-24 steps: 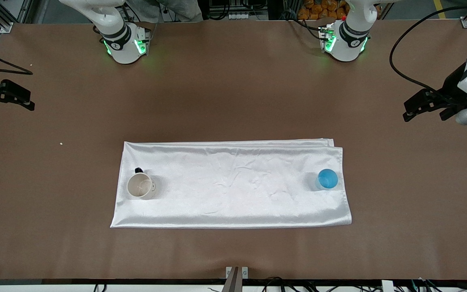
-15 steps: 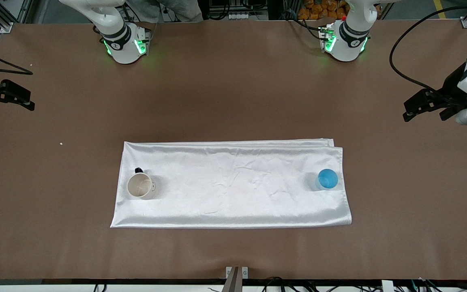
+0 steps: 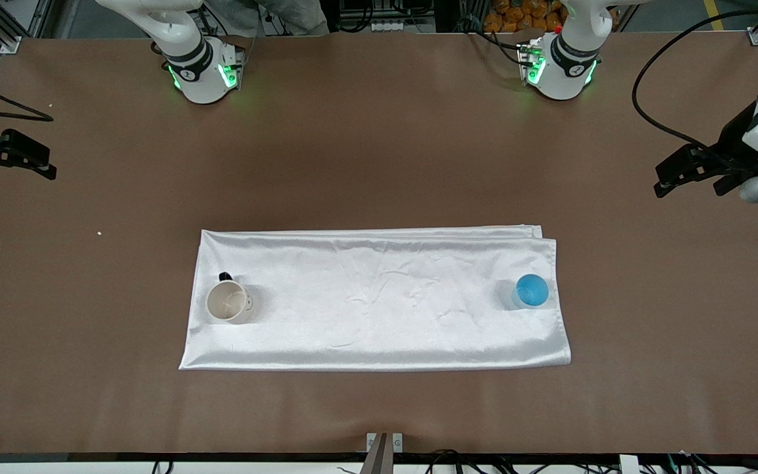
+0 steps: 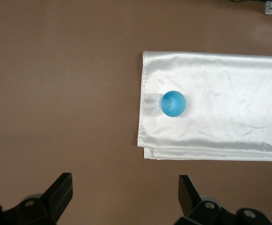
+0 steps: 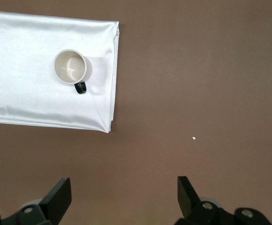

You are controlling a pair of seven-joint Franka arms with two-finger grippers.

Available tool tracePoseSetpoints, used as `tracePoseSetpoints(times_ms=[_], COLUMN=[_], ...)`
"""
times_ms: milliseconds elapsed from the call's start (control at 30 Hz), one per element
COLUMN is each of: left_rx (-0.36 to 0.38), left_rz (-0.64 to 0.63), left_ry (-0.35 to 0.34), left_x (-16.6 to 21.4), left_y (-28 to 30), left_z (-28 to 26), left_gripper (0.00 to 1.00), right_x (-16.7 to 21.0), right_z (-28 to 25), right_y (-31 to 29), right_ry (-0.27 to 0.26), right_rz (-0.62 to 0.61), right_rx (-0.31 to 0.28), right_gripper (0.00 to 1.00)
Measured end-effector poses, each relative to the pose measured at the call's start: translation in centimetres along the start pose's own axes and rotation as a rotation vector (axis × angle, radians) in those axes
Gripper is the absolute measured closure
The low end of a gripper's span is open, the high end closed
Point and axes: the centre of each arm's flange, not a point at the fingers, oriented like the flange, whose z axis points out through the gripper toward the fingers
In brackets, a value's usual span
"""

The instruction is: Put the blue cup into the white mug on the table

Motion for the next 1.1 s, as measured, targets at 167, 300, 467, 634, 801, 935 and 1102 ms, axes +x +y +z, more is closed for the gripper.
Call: tracePoseSetpoints(times_ms=[167,300,467,634,801,935,1102], left_rx=[0.0,0.0,0.0,0.0,0.0,0.0,0.0], left_rz=[0.0,0.001,0.002,0.002,0.002,0.002,0.002], left_ry=[0.0,0.0,0.0,-0.004,-0.009,-0.011,-0.016], left_x=[0.0,0.0,0.0,0.1,0.2,0.3,0.4], left_y=[0.0,0.0,0.1,0.1,0.1,0.1,0.1], left_z=[0.0,0.0,0.0,0.3,0.5,0.7,0.9], left_gripper=[0.0,0.0,0.0,0.0,0.0,0.0,0.0], right_x=[0.0,0.1,0.6,1.3,2.4,3.2,3.9], right_z=[0.3,0.8,1.9,3.7,6.0,7.8,10.2], right_y=[0.0,0.0,0.0,-0.8,-2.4,-3.3,-4.3], right_ry=[-0.005,-0.01,-0.003,0.007,0.009,0.01,0.012], right_rz=[0.0,0.0,-0.001,0.022,0.033,0.026,0.01], right_rx=[0.001,0.001,0.002,0.009,0.016,0.017,0.02], right_gripper=[0.0,0.0,0.0,0.0,0.0,0.0,0.0])
